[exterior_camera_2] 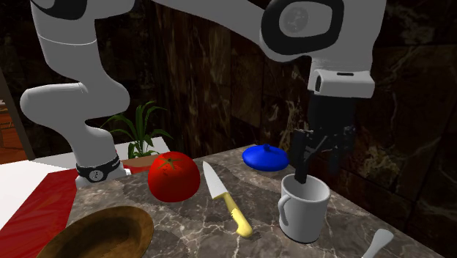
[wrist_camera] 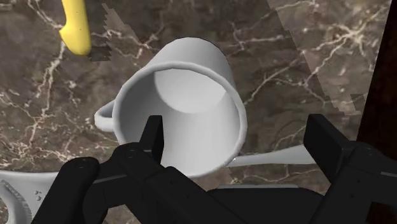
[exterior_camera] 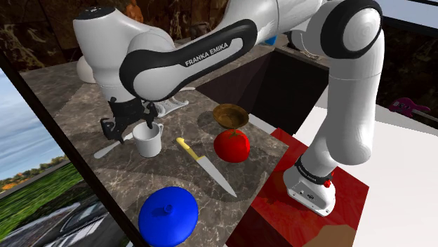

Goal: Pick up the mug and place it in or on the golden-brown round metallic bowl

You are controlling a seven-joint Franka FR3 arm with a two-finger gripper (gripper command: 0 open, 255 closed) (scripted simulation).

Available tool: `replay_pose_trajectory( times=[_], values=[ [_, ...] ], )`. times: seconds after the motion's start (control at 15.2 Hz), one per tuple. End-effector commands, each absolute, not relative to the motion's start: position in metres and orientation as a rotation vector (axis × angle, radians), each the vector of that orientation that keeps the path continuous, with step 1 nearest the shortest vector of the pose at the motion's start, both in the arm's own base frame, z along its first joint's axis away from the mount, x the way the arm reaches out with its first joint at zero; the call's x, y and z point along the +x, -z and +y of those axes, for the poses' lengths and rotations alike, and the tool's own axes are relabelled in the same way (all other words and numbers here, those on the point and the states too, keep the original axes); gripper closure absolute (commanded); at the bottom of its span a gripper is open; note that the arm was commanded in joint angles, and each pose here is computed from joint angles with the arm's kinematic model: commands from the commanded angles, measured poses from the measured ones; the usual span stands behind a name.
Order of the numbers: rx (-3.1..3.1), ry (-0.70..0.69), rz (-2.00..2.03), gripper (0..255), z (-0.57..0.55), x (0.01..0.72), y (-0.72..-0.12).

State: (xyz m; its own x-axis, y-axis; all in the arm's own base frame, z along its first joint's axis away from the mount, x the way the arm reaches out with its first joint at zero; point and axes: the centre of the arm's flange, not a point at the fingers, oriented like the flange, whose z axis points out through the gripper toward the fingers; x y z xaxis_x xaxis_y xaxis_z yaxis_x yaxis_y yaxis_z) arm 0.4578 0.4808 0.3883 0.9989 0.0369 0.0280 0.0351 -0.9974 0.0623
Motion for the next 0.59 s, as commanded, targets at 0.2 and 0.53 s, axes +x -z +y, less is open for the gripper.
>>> replay_pose_trajectory(
  times=[0.2,0.53],
  values=[
    [3.079,-0.041,0.056,0,0.484,0.460,-0.361],
    [3.079,-0.041,0.056,0,0.484,0.460,-0.347]
  ],
)
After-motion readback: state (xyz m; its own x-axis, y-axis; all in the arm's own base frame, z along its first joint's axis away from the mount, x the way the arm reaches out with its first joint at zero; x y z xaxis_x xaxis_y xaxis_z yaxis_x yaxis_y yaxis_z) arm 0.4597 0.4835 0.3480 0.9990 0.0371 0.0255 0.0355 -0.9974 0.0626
